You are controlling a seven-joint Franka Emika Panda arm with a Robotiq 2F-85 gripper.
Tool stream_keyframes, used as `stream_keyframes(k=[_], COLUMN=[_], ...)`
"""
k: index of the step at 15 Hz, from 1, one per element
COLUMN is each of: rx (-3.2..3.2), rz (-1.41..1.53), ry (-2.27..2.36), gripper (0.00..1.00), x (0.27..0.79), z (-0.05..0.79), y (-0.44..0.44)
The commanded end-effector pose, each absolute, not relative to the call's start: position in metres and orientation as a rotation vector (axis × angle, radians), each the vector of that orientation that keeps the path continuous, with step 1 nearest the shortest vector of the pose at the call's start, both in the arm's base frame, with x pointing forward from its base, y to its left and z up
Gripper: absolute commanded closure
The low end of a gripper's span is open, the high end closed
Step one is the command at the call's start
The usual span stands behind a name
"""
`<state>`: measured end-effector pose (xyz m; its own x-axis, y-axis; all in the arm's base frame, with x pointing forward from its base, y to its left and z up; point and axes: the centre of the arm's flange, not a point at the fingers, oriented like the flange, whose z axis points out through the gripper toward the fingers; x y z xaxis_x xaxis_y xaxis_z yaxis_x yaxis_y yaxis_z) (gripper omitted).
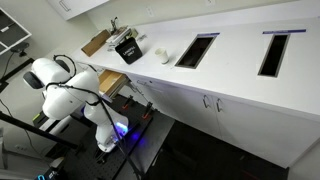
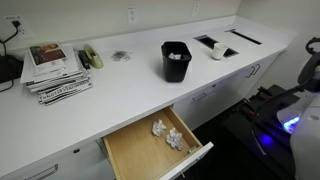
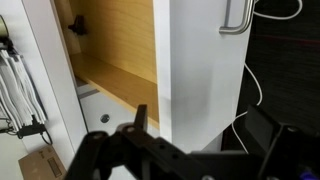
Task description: Open the second drawer from the right
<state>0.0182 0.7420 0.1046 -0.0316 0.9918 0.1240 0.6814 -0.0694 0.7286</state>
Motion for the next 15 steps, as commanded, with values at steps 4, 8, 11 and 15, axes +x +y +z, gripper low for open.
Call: stream_keyframes(k=[4, 8, 11, 15], rx=[1.925, 2.125, 2.211, 2.283], rz=[0.952, 0.973, 0.913, 0.865], ry=[1.778, 1.804, 1.737, 1.67], gripper=[0.0, 0.0, 0.0, 0.0], x=[0.016, 0.017, 0.033, 0.061], z=[0.147, 0.209, 0.242, 0.257], y=[0.732, 0.713, 0.687, 0.646])
